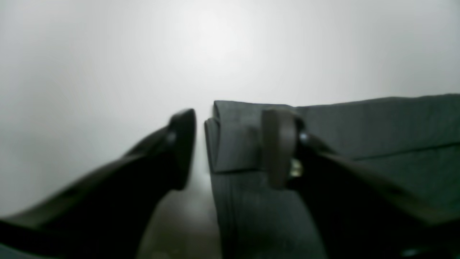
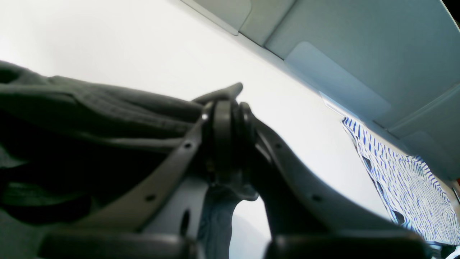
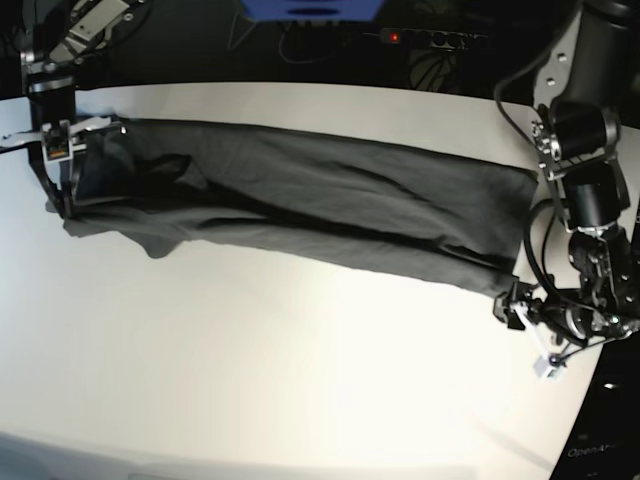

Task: Fold the T-shirt properly
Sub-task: 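Lower the left gripper and pinch the folded shirt's end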

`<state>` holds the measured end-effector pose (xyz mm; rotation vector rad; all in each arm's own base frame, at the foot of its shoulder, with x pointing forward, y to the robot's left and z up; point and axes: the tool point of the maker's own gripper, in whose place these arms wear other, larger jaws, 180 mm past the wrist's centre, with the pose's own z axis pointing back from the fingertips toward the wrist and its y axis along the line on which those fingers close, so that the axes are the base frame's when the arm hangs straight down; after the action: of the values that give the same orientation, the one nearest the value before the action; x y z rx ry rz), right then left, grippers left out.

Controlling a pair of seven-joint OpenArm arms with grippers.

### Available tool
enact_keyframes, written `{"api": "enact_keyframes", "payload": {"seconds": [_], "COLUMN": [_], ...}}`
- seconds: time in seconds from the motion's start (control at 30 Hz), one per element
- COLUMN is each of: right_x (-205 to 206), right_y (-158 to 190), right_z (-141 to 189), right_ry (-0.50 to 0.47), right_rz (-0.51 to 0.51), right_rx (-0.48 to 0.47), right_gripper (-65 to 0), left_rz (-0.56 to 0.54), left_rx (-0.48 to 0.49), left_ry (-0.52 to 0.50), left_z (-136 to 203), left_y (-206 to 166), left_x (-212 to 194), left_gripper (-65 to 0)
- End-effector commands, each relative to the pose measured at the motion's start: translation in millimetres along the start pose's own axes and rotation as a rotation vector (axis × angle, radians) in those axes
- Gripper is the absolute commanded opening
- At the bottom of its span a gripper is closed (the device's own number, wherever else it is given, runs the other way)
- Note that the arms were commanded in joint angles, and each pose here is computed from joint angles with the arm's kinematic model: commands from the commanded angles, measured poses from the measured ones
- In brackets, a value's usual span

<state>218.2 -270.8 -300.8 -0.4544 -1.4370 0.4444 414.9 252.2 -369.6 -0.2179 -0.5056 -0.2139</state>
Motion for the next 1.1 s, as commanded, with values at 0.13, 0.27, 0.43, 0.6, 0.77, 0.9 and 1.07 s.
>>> {"api": "enact_keyframes", "payload": {"seconds": [0.13,0.27,0.43,0.6,0.77,0.9,1.07], "right_x": [12.4,12.4,12.7,12.7,12.4,12.4,12.4], "right_y": [-10.2,-10.2,-9.8,-9.8,-10.2,-10.2,-10.2], "right_z": [-0.7,-0.7,-1.0,-1.0,-0.7,-0.7,-0.7], "right_ry": [-0.056,-0.056,-0.057,-0.057,-0.056,-0.056,-0.056], "right_rz": [0.014,0.014,0.014,0.014,0.014,0.014,0.014], "right_rx": [-0.028,-0.028,-0.027,-0.027,-0.028,-0.028,-0.028], "right_gripper": [-64.9,-64.9,-64.9,-64.9,-64.9,-64.9,-64.9], "left_rz": [0.095,0.091,0.133,0.185,0.147,0.139,0.127], "left_rx": [0.028,0.023,-0.044,-0.094,-0.095,-0.098,-0.091], "left_ry": [-0.124,-0.122,-0.084,-0.076,-0.044,-0.053,-0.032], "left_z": [25.2,23.5,2.9,-14.3,-19.6,-17.0,-11.2], "left_y": [26.9,24.2,9.7,3.1,-3.1,-4.3,-2.0], "left_x": [20.4,20.8,12.9,4.9,2.3,11.8,15.7], "left_gripper": [-19.7,-24.4,-24.5,-24.5,-24.5,-24.5,-24.5]}}
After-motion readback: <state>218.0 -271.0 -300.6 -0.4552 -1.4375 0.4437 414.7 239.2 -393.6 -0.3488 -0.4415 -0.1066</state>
